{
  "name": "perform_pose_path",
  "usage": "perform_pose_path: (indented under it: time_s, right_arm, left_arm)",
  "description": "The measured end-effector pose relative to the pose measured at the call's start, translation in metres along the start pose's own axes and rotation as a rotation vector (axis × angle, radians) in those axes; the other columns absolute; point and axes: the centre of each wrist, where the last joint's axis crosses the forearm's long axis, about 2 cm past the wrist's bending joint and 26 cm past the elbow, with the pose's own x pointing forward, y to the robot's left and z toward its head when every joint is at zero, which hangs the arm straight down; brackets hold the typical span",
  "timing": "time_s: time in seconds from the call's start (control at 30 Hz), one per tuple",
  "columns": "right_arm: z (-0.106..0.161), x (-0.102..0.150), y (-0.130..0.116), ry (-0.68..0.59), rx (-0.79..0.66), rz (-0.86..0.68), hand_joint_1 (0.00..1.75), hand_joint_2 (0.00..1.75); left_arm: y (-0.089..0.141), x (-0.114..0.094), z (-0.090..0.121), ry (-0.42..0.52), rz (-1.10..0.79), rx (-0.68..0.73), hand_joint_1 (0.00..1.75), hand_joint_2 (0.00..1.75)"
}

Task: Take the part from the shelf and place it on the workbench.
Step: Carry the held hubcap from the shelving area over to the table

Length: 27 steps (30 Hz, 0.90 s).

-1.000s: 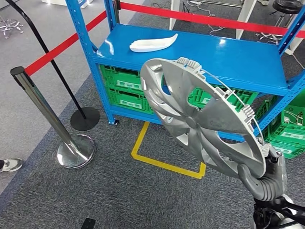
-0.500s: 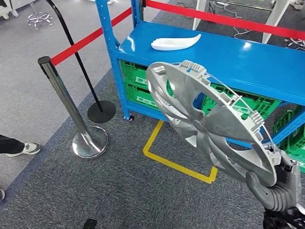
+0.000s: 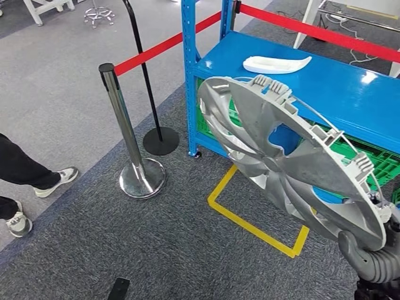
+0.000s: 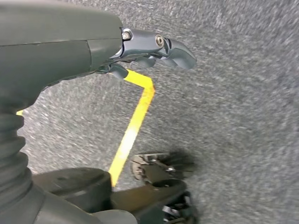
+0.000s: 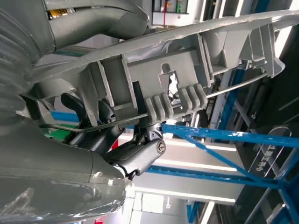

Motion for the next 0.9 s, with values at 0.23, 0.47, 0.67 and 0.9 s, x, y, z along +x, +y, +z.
perform_pose_path:
  time_s: [0.23, 0.47, 0.67, 0.9]
  right_arm:
    - [-0.004, -0.006, -0.003, -0.026, -0.019, -0.005, 1.75, 1.75]
    - [-0.002, -0.012, -0.004, -0.014, -0.03, -0.011, 1.75, 1.75]
    - [-0.003, -0.014, -0.003, -0.014, -0.03, -0.015, 1.75, 1.75]
    - [-0.001, -0.017, -0.004, -0.004, -0.035, -0.019, 1.75, 1.75]
  left_arm:
    - [-0.005, 0.005, 0.0, -0.026, 0.002, -0.044, 0.0, 1.75]
    - [-0.002, 0.002, 0.0, -0.024, -0.023, -0.045, 0.0, 1.75]
    - [0.0, 0.0, 0.0, -0.024, -0.034, -0.045, 0.0, 1.75]
    - [0.0, 0.0, 0.0, -0.024, -0.035, -0.045, 0.0, 1.75]
